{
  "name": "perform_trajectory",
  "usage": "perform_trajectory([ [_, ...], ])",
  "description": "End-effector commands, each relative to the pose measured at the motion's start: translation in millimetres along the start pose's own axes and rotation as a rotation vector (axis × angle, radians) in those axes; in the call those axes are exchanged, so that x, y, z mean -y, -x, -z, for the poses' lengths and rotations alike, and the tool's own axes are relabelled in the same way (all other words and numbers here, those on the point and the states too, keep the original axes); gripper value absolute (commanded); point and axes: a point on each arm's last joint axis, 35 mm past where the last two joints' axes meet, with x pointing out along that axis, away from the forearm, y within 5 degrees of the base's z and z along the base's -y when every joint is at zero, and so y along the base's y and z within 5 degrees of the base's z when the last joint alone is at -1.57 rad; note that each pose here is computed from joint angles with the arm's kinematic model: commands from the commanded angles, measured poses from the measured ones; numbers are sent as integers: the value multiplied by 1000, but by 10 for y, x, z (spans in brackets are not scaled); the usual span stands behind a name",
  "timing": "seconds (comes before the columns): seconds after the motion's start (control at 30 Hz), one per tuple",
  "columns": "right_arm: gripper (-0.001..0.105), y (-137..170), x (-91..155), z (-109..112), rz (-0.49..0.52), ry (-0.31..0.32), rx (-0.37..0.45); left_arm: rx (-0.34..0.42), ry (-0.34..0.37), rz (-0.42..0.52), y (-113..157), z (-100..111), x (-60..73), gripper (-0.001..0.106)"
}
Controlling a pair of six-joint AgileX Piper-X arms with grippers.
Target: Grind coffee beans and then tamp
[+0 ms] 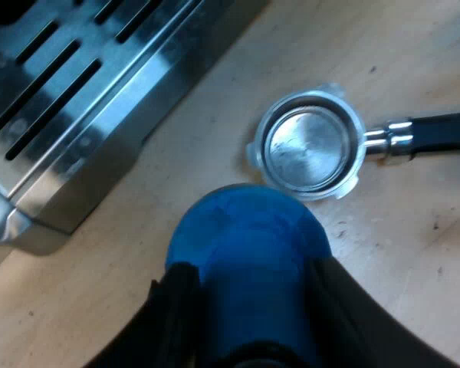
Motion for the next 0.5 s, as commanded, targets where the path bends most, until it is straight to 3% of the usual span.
perform_trajectory([
  [0.03,72,11,10,39,-4,-1,2,36,-28,32,21,-50,68,0],
  [0.33,72,12,10,51,-4,-1,0,14,-40,106,-115,-261,132,0],
  [0.5,72,12,10,51,-4,-1,0,-47,-37,101,-320,-365,126,0],
])
